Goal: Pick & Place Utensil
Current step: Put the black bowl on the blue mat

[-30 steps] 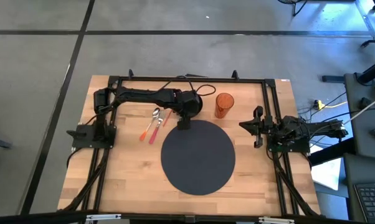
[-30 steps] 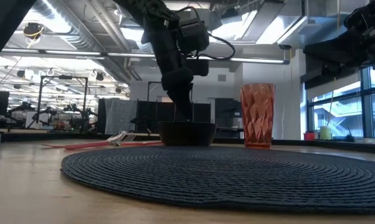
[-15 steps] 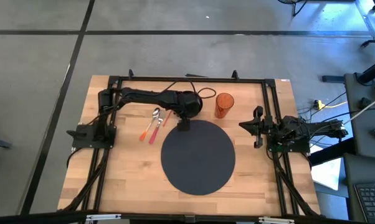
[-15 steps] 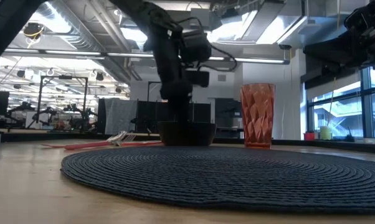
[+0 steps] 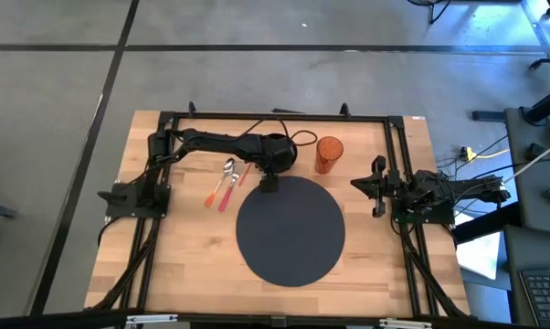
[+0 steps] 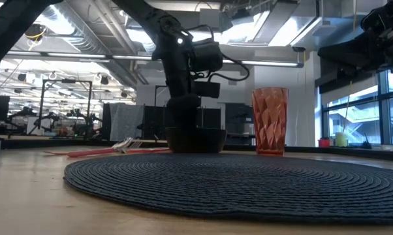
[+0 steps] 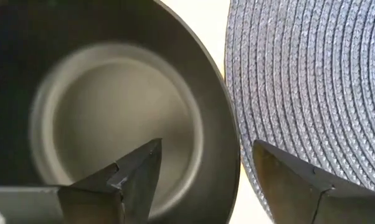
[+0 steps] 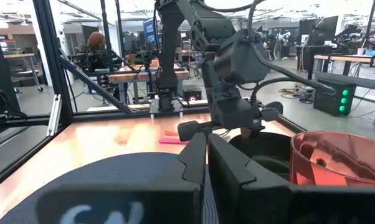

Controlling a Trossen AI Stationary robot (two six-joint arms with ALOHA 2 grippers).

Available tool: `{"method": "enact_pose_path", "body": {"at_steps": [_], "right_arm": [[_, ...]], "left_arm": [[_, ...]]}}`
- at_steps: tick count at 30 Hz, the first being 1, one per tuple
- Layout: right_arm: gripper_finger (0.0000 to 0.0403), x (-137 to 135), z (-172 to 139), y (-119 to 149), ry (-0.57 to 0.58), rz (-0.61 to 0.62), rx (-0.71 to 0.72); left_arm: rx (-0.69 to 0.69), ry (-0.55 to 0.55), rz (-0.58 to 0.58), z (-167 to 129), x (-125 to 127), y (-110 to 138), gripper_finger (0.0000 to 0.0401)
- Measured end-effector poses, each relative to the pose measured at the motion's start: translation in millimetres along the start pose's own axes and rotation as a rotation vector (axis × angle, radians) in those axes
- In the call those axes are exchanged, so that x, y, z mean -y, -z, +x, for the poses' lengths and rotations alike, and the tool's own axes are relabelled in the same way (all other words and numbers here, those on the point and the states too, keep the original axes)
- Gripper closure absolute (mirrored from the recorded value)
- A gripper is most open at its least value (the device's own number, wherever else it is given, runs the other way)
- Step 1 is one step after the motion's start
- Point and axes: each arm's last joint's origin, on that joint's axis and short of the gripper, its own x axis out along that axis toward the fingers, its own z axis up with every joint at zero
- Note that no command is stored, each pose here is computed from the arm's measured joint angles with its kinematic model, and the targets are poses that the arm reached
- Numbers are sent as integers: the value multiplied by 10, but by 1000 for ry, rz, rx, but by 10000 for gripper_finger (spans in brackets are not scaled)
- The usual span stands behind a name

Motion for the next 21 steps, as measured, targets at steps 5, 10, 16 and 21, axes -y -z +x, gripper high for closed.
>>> {"method": "enact_pose_path", "body": {"at_steps": [5,10,16,21], "right_arm": [[384,0,0,5,-1,-1,-5],[384,0,0,7,-1,-1,-7],[384,0,0,9,-1,-2,-10],[384,0,0,10,-1,-1,-10]], "left_arm": [[-5,-18,-4,0,-5,1,201],[-5,-19,-7,0,-5,1,277],[-15,-58,-6,-1,-16,4,382],[-41,-129,-3,-9,-22,13,396]]}}
